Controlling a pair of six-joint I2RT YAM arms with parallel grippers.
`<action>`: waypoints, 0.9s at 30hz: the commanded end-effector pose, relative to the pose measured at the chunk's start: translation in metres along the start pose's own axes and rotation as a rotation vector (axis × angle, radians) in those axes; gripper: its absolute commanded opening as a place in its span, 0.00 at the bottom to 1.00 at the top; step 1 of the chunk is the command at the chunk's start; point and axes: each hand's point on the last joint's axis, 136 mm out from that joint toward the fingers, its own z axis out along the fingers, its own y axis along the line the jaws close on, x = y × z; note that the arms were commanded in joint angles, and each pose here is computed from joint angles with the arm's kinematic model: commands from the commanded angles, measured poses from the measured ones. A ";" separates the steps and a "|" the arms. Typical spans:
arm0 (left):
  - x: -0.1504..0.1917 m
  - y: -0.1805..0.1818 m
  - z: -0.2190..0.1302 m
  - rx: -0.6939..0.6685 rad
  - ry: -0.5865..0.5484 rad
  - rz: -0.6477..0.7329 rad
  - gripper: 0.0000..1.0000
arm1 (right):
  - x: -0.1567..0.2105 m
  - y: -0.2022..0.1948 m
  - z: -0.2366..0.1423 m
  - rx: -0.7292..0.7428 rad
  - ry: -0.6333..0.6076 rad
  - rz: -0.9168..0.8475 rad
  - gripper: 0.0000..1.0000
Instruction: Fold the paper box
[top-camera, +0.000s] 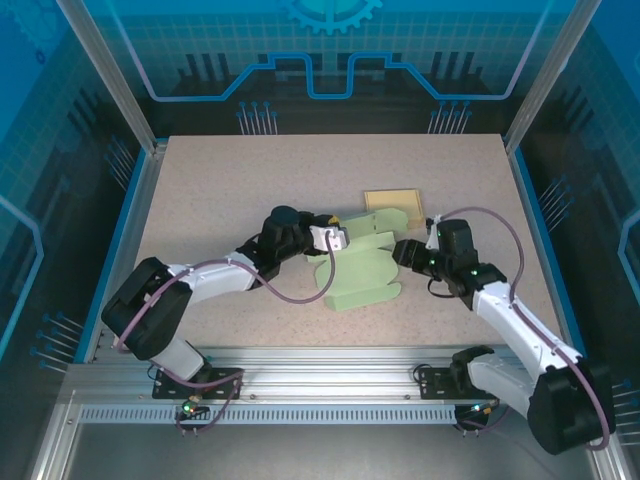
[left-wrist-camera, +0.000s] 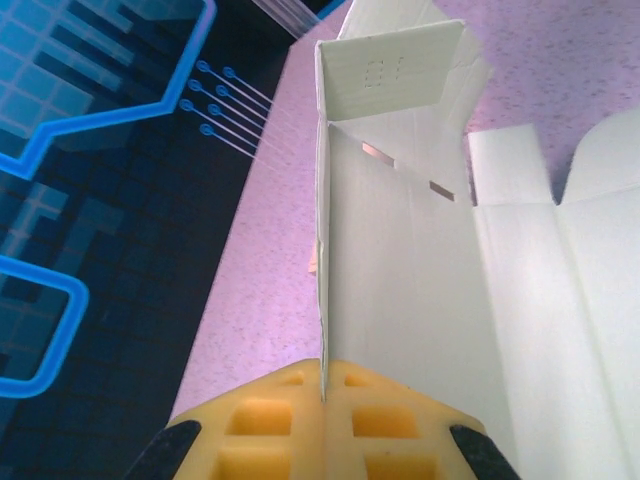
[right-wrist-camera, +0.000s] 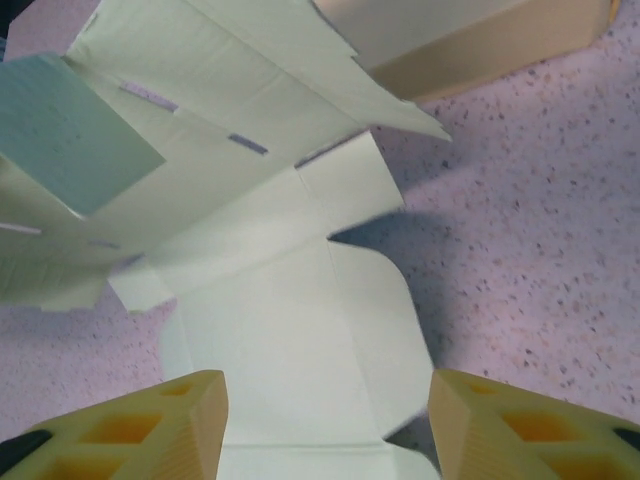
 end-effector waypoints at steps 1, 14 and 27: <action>-0.010 -0.007 -0.006 0.101 -0.033 -0.069 0.00 | 0.002 0.000 -0.001 -0.027 -0.040 -0.034 0.58; -0.014 -0.003 -0.008 0.148 -0.053 -0.172 0.00 | 0.014 -0.007 0.028 -0.070 -0.044 -0.032 0.58; -0.029 0.006 -0.019 0.220 -0.133 -0.248 0.00 | 0.003 -0.002 0.053 -0.059 0.001 -0.090 0.56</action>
